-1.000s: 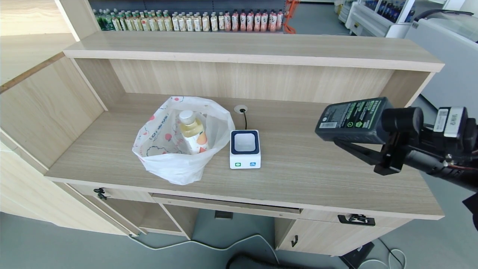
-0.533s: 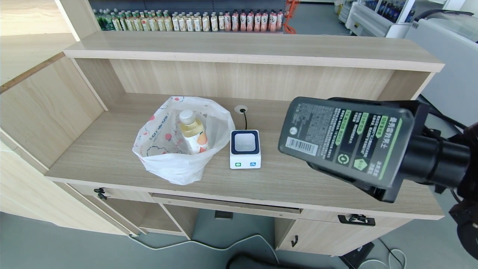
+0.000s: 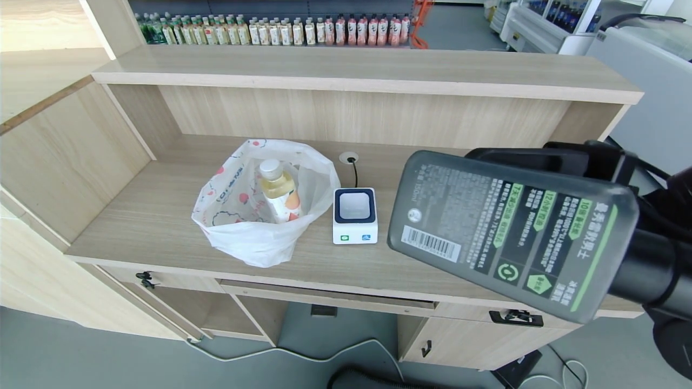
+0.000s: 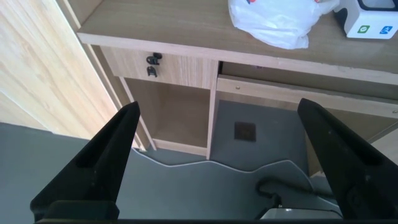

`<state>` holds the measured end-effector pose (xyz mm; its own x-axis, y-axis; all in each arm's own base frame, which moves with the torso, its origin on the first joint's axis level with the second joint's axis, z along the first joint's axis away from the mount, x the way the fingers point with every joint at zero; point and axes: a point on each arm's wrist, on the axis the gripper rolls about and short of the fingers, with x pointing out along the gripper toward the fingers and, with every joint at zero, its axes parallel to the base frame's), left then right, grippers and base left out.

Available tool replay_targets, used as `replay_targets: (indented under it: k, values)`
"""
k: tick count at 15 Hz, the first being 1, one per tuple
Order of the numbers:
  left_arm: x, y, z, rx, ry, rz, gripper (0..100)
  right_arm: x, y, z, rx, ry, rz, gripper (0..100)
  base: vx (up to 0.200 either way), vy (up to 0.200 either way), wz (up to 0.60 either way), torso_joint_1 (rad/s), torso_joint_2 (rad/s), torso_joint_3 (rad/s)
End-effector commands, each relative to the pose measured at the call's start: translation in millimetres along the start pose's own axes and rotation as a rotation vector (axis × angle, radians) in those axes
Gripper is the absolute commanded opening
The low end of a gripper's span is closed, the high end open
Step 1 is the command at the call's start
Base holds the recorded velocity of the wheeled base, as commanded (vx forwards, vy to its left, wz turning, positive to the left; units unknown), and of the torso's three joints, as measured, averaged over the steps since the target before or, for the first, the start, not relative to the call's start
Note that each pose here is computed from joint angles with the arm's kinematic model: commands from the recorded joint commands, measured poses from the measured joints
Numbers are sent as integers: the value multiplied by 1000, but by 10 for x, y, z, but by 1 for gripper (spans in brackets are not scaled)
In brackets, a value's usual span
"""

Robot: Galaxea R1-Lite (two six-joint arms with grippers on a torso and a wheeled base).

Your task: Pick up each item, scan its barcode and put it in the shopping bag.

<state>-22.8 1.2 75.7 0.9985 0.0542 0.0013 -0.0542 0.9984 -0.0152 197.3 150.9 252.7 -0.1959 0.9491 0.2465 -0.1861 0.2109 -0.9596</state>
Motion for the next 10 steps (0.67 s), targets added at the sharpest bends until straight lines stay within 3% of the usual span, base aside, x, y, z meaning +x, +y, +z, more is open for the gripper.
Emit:
replay_targets:
  k: [1, 10]
  values:
    - [0, 0, 1, 0, -2, 1, 100, 20, -56, 91, -21, -20, -9, 0, 0, 0, 0, 0, 0, 0]
    - [0, 0, 1, 0, -2, -1, 100, -105, -12, 438, -15, -26, -8, 0, 0, 0, 0, 0, 0, 0]
